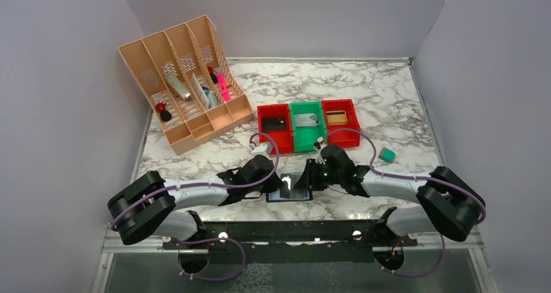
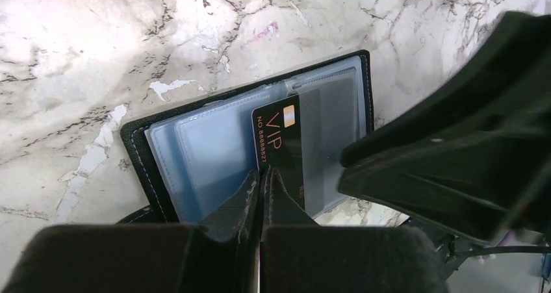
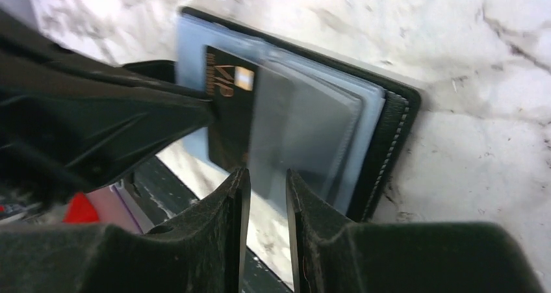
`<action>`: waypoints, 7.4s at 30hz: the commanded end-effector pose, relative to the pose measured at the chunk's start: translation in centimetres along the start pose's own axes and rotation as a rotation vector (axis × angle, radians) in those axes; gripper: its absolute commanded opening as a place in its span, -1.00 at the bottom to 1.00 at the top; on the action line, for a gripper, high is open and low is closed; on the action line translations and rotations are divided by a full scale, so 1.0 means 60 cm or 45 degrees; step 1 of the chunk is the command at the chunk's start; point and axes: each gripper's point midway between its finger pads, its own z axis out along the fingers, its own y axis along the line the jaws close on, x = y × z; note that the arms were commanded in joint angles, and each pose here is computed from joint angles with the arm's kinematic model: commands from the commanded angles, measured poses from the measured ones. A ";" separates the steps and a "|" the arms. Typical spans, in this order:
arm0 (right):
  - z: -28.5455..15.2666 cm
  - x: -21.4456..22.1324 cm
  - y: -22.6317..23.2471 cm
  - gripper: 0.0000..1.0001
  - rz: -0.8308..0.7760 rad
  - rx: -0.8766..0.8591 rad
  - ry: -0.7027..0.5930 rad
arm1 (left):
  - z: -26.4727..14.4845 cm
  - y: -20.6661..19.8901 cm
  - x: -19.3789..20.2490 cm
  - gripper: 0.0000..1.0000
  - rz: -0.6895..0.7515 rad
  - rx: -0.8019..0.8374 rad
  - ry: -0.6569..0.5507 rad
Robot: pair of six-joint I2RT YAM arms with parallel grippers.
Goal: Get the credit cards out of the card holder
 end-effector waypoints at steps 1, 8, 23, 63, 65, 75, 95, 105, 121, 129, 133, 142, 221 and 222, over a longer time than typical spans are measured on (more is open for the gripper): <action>0.022 0.031 -0.014 -0.36 0.075 0.001 0.116 | -0.004 -0.018 0.001 -1.00 0.001 0.055 0.028; 0.021 0.070 -0.082 -0.37 0.221 0.174 0.120 | -0.008 -0.031 0.009 -0.64 -0.061 0.127 0.047; 0.025 0.095 -0.109 -0.37 0.297 0.219 0.142 | -0.007 -0.037 0.041 -0.43 -0.246 0.301 0.107; -0.023 -0.043 -0.019 0.36 -0.032 0.156 -0.143 | -0.088 -0.021 -0.079 -1.00 0.031 0.183 -0.144; -0.030 -0.055 -0.027 0.37 -0.037 0.173 -0.226 | -0.090 -0.030 -0.078 -1.00 0.029 0.251 -0.116; -0.071 -0.076 0.035 0.36 -0.111 -0.093 -0.318 | -0.121 -0.059 -0.097 -1.00 -0.140 0.566 -0.159; -0.050 -0.070 0.135 0.12 -0.025 -0.594 -0.156 | -0.152 -0.097 -0.102 -1.00 -0.235 0.766 -0.172; -0.043 -0.081 0.152 -0.22 0.023 -0.700 -0.179 | -0.151 -0.107 -0.088 -1.00 -0.258 0.830 -0.108; -0.071 -0.071 0.166 -0.43 0.058 -0.724 -0.130 | -0.143 -0.093 -0.088 -1.00 -0.294 0.793 -0.130; -0.073 -0.049 0.157 -0.35 0.113 -0.738 -0.078 | -0.149 -0.101 -0.096 -1.00 -0.279 0.815 -0.151; -0.073 -0.048 0.152 -0.49 0.133 -0.728 -0.089 | -0.150 -0.105 -0.103 -1.00 -0.265 0.818 -0.171; -0.078 -0.062 0.163 -0.70 0.118 -0.745 -0.123 | -0.147 -0.107 -0.089 -1.00 -0.223 0.831 -0.113; 0.116 -0.375 0.092 -0.97 -1.844 0.403 -0.404 | -0.302 0.131 -0.244 0.98 0.215 -0.513 -0.652; 0.121 -0.381 0.085 -0.97 -1.856 0.450 -0.396 | -0.303 0.130 -0.244 0.98 0.215 -0.509 -0.655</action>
